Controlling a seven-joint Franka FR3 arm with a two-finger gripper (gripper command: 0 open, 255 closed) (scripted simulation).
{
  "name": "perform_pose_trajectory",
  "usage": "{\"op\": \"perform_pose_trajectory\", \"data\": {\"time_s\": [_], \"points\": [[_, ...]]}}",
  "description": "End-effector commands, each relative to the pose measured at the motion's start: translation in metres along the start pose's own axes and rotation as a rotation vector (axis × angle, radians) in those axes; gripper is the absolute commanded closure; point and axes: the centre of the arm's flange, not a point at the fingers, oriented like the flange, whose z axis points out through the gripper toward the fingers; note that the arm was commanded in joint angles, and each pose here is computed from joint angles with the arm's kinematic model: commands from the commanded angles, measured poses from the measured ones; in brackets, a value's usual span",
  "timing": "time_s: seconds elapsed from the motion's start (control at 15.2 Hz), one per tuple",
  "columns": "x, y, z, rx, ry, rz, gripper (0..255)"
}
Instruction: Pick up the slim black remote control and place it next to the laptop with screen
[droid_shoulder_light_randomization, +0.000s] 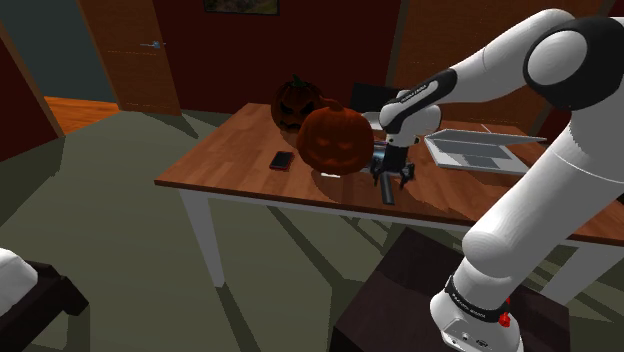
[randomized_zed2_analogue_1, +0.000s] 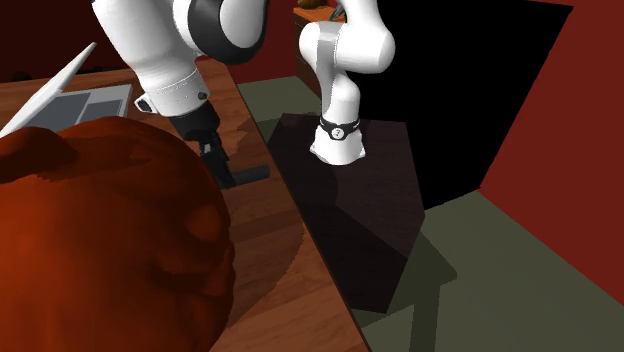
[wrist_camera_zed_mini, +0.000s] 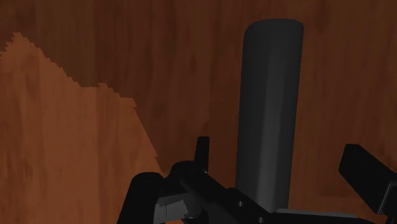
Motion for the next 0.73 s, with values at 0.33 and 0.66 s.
{"op": "perform_pose_trajectory", "data": {"time_s": [0.33, 0.66], "points": [[0.0003, 0.0006, 0.0138, 0.000, 0.000, 0.001, 0], [0.0003, 0.0006, 0.0138, 0.000, 0.000, 0.001, 255]]}}
